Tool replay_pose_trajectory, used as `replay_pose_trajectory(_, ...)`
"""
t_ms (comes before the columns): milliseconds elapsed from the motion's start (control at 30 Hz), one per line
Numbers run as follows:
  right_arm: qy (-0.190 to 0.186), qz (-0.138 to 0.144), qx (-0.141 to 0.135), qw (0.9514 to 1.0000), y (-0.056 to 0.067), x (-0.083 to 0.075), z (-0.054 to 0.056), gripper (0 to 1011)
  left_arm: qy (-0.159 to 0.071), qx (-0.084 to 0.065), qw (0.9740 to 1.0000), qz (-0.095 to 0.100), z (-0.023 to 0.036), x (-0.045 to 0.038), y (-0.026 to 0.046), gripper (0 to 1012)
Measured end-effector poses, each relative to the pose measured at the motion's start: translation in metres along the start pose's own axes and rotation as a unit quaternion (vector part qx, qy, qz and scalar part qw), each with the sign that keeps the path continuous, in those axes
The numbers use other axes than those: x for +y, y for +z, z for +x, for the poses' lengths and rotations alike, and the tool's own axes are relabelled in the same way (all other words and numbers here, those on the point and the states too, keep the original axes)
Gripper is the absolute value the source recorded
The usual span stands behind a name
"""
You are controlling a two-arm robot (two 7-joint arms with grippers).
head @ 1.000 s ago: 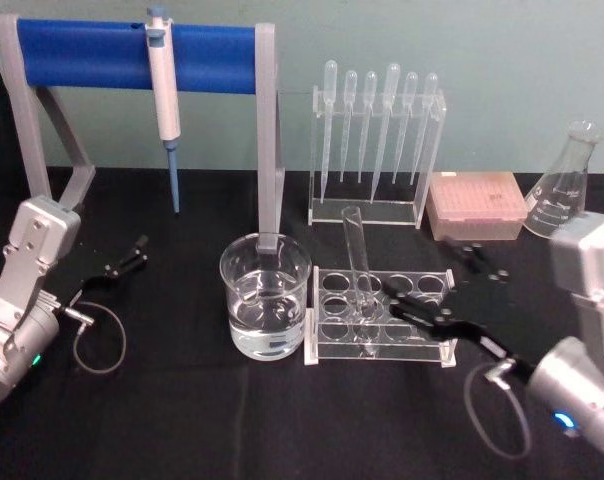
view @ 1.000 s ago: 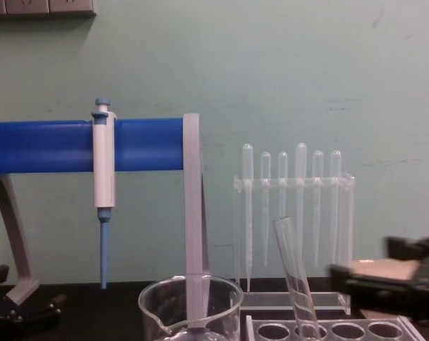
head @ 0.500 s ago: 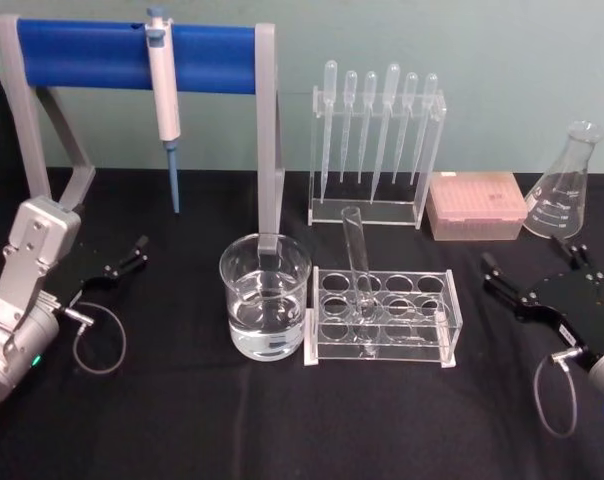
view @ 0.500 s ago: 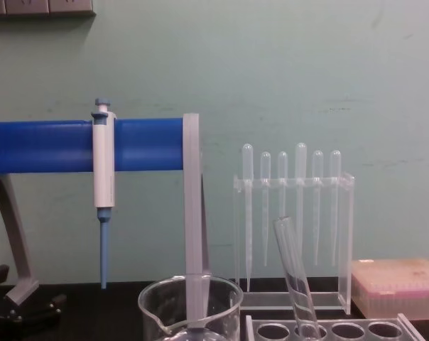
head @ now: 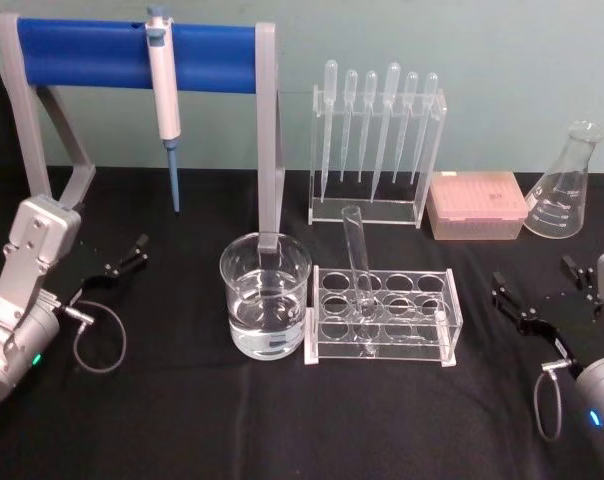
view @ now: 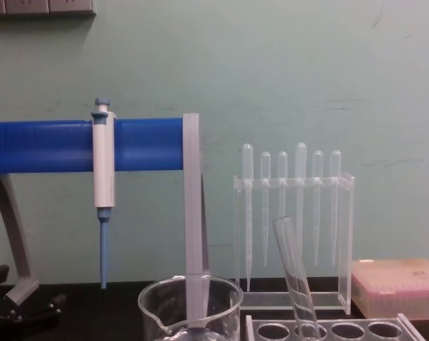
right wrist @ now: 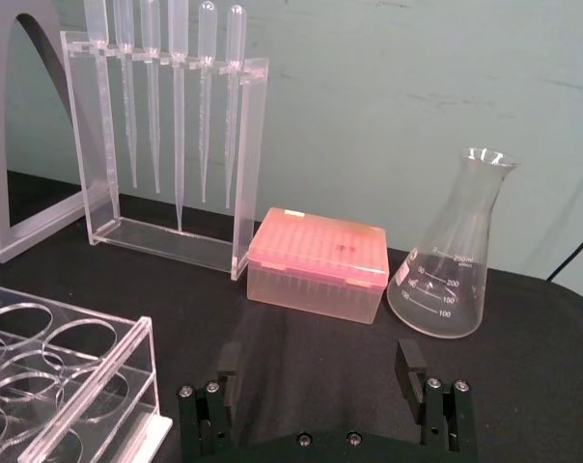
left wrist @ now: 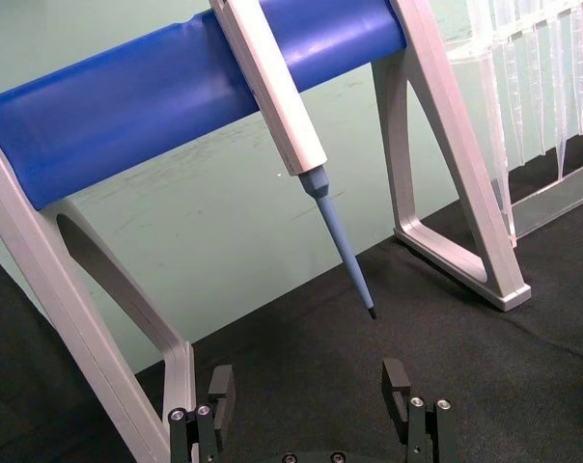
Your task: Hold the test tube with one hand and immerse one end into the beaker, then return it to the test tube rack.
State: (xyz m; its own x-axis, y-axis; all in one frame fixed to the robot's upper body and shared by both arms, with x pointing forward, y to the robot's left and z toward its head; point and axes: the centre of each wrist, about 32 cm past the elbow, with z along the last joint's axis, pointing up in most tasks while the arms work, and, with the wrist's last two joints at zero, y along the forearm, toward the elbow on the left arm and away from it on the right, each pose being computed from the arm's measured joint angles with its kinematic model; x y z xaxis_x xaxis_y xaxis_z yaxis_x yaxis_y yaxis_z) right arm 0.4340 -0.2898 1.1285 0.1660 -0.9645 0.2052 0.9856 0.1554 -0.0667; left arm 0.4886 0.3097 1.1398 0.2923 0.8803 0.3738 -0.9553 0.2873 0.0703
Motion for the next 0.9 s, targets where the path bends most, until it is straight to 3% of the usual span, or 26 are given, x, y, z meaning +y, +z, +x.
replay_pose_trajectory(900,0.002,0.000,0.000,1.0000,0.0003,-0.0008,0.0006,1002,0.000,0.000,1.0000,0.000,0.0000,0.0000,0.0000,1000)
